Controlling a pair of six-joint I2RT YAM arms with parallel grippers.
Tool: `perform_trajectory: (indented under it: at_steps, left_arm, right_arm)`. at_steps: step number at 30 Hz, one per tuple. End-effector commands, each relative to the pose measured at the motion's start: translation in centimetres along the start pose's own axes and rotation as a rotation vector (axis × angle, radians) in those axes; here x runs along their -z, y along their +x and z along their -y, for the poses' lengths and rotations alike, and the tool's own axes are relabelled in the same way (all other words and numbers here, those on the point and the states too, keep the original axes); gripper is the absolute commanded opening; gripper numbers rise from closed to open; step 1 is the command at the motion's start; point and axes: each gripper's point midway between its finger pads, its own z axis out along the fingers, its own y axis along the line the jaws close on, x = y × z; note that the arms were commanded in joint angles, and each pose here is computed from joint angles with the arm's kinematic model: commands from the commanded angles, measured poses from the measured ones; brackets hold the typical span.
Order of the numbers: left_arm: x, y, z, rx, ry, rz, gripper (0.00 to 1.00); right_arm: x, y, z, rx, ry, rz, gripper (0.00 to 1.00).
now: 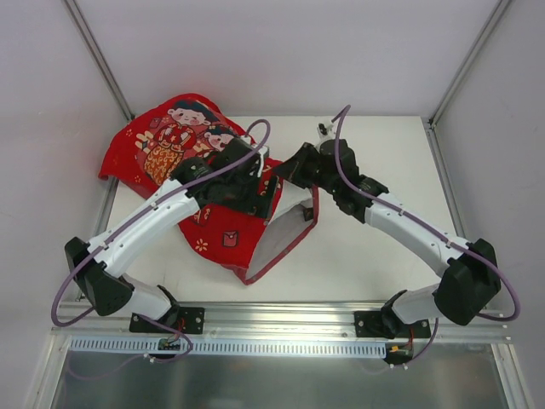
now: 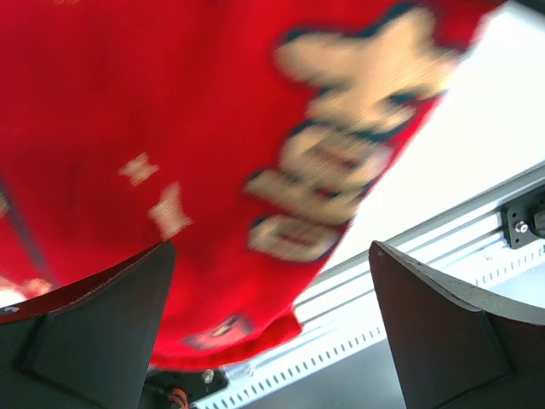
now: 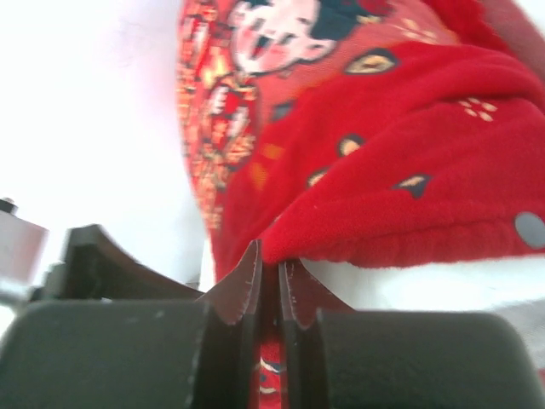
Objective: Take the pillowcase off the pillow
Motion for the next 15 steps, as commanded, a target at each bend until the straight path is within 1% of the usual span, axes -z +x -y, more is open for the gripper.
perform_trajectory:
  at_steps: [1,2,5,8,9,11,12,13,14,15]
  left_arm:
    - [0.6,-2.3,1.4,-0.043,-0.030,0.076,0.99]
    - [0.2,-2.3,2.1,-0.057,-0.028,0.068,0.99]
    - [-0.9,-2.2,2.6,-0.051,-0.056,0.056,0.98]
    - [-1.8,-2.1,3.1,-0.052,-0.087,0.060,0.99]
    - [-2.0,-2.6,2.5,-0.045,-0.130,0.083,0.99]
    - [-2.8,-2.9,1.7,-0.013,-0.194,0.097,0.91]
    - [-3.0,-3.1,1.1,-0.002,-0.235,0.109,0.82]
    - [-3.0,-3.6,0.2,-0.001,-0.288,0.134,0.68]
    - [-3.1,-3.7,-0.2,-0.005,-0.312,0.140,0.38]
    - [-2.9,-4.0,-0.5,-0.002,-0.331,0.150,0.23]
  right_arm:
    - [1.1,-1.1,-3.8,-0.009,-0.099,0.004,0.01]
    - [1.2,-1.0,-3.7,-0.015,-0.099,0.002,0.01]
    - [1.4,-0.8,-3.5,-0.031,-0.094,0.000,0.01]
    - [1.5,-0.6,-3.4,-0.037,-0.095,-0.005,0.01]
    - [1.6,-0.5,-3.4,-0.042,-0.098,-0.007,0.01]
    - [1.7,-0.5,-3.5,-0.043,-0.100,-0.010,0.01]
    - [2.0,-0.5,-3.5,-0.046,-0.103,-0.008,0.01]
    - [2.1,-0.4,-3.3,-0.047,-0.098,-0.008,0.01]
    - [2.2,-0.4,-3.2,-0.048,-0.097,-0.008,0.01]
    - [2.8,-0.5,-2.7,-0.051,-0.091,-0.004,0.02]
